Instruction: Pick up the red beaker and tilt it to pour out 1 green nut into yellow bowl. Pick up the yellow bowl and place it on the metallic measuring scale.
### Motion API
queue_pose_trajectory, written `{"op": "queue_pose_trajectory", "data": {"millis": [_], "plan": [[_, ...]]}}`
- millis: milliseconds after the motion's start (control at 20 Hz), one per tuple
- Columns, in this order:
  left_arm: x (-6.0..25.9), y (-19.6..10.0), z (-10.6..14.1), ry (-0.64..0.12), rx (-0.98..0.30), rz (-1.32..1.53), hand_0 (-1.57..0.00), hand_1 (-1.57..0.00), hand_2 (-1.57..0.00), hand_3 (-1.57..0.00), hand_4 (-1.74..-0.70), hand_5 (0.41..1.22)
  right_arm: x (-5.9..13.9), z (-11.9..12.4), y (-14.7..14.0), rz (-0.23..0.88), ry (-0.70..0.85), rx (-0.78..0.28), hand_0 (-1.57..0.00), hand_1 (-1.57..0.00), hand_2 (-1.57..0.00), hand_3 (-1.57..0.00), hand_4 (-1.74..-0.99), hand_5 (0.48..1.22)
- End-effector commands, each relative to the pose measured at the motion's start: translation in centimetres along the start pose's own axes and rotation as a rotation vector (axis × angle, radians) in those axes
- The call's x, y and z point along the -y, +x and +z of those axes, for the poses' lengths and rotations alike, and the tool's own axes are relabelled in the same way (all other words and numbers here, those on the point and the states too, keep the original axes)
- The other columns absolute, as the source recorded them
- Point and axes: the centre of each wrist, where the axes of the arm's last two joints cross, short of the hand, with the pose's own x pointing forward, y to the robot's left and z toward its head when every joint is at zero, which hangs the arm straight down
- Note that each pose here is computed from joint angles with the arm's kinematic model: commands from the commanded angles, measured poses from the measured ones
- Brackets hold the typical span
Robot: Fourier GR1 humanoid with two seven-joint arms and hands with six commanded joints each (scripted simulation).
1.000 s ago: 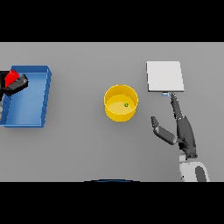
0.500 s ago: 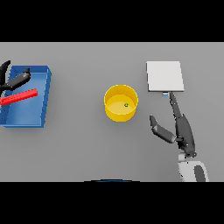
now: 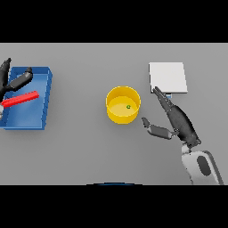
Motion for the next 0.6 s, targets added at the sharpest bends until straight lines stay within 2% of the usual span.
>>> {"op": "queue_pose_trajectory", "data": {"millis": [0,150,250,350,550], "plan": [[-0.3,0.0,0.0,-0.001,-0.001,-0.001,-0.01,-0.01,-0.01,-0.01,-0.79,0.709,0.4,-0.2,0.3,0.056,0.034,0.005,0.00,0.00,0.00,0.00,-1.268,0.691],[-0.4,0.3,-0.1,0.000,-0.009,0.000,0.00,0.00,0.00,0.00,-0.80,0.708,1.4,-2.5,1.4,0.279,0.145,0.030,0.00,0.00,0.00,0.00,-1.279,0.671],[0.1,0.3,-0.1,-0.003,-0.003,-0.008,0.00,0.00,0.00,0.00,-0.79,0.712,1.3,-3.8,2.2,0.403,0.231,0.072,0.00,0.00,0.00,0.00,-1.276,0.668],[-0.3,0.4,0.0,0.004,-0.001,0.001,0.00,0.00,0.00,0.00,-0.79,0.719,0.9,-5.1,2.7,0.475,0.310,0.100,0.00,0.00,0.00,0.00,-1.270,0.664],[0.2,0.7,-0.2,-0.004,-0.003,-0.013,0.00,0.00,0.00,0.00,-0.80,0.723,0.5,-7.2,3.3,0.540,0.416,0.133,0.00,0.00,0.00,0.00,-1.274,0.656]]}}
